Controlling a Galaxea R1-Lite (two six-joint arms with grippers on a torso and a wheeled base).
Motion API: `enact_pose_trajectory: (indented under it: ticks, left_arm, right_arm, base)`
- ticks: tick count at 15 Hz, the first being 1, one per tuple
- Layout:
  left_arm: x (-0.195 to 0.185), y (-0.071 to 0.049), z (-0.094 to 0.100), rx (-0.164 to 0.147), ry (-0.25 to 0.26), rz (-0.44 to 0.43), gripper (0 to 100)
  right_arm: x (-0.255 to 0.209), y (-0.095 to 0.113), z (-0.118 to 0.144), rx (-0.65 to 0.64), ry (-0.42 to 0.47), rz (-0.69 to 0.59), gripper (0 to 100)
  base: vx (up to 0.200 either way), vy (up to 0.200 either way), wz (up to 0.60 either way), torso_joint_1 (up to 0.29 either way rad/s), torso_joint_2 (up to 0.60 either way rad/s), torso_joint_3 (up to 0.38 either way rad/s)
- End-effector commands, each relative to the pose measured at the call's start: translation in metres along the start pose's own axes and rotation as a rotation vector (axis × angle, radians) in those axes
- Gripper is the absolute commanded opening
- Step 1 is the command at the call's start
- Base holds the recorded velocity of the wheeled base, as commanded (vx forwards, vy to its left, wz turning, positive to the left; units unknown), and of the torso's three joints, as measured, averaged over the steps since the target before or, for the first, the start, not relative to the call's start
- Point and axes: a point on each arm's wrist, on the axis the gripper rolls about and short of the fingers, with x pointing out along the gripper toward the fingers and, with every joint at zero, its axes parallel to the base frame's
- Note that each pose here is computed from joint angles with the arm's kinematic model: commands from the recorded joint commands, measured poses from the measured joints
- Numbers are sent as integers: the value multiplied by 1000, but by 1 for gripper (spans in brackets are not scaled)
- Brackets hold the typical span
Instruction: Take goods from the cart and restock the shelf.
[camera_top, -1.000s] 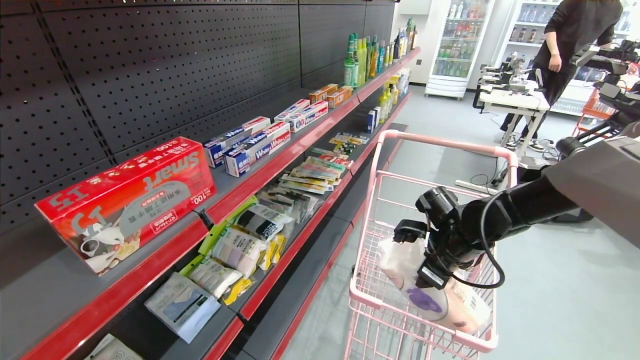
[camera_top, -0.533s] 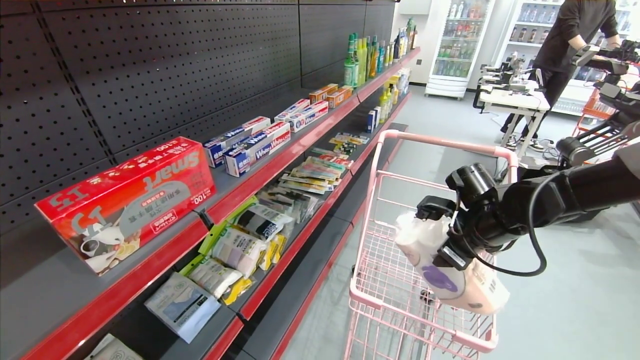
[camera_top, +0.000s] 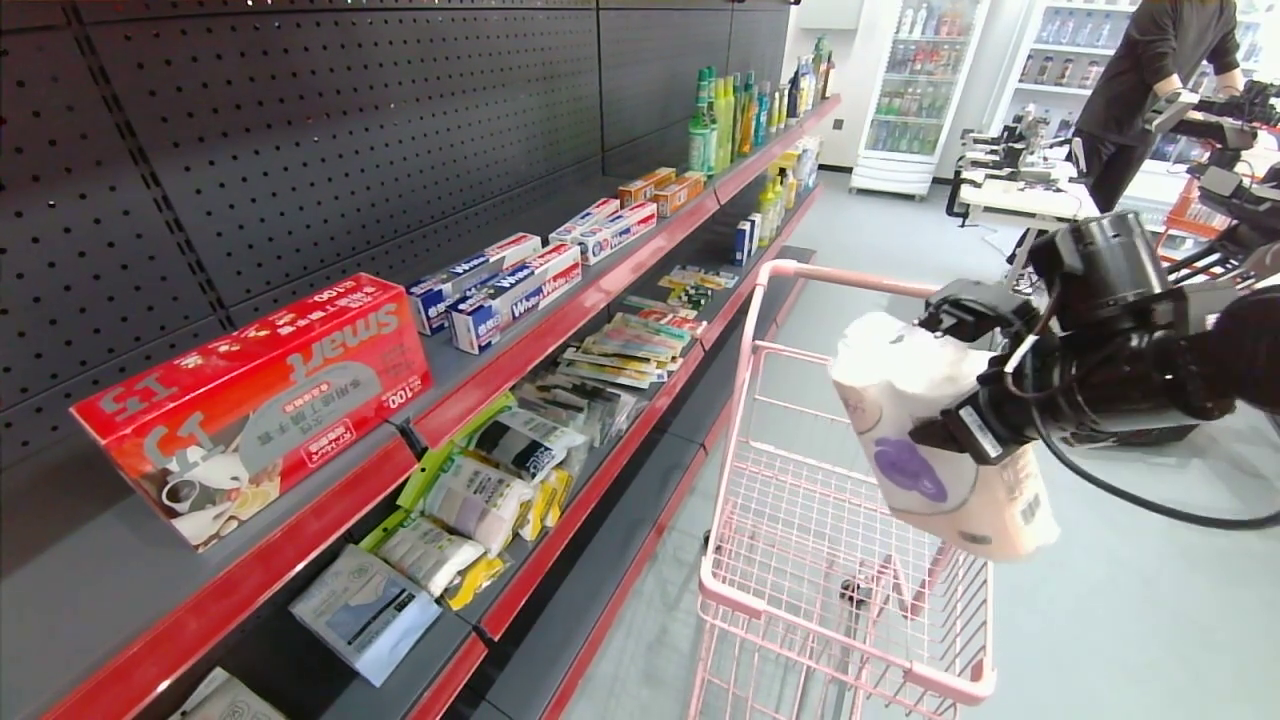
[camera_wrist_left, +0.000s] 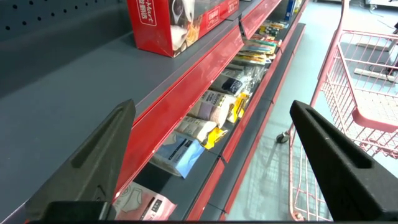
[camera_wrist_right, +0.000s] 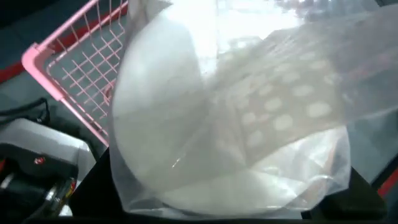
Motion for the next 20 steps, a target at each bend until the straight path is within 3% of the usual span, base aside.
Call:
enact_pose_trajectory:
  ticks: [1,6,7,13,20]
  left_arm:
    - [0,0,0,-1,1,1,100]
    - [0,0,0,-1,1,0,100]
    - [0,0,0,-1,1,1,100]
    - [0,0,0,-2,1,0,100]
    - [0,0,0,-4,1,0,100]
  right_arm:
    - [-58,-10,1,89,-139,-69,0]
    - [-94,-17,-18,201,-298,-233,0]
    - [-100,-14,-32,205,-346,-285,0]
    - [-127,-6,-76,154,-334,-355,0]
    - [-126,-6,-75,78,-324,-359,0]
  base:
    - [0,0,0,0,0,0]
    - [0,0,0,0,0,0]
    - [0,0,0,0,0,0]
    - [0,0,0,0,0,0]
    - [0,0,0,0,0,0]
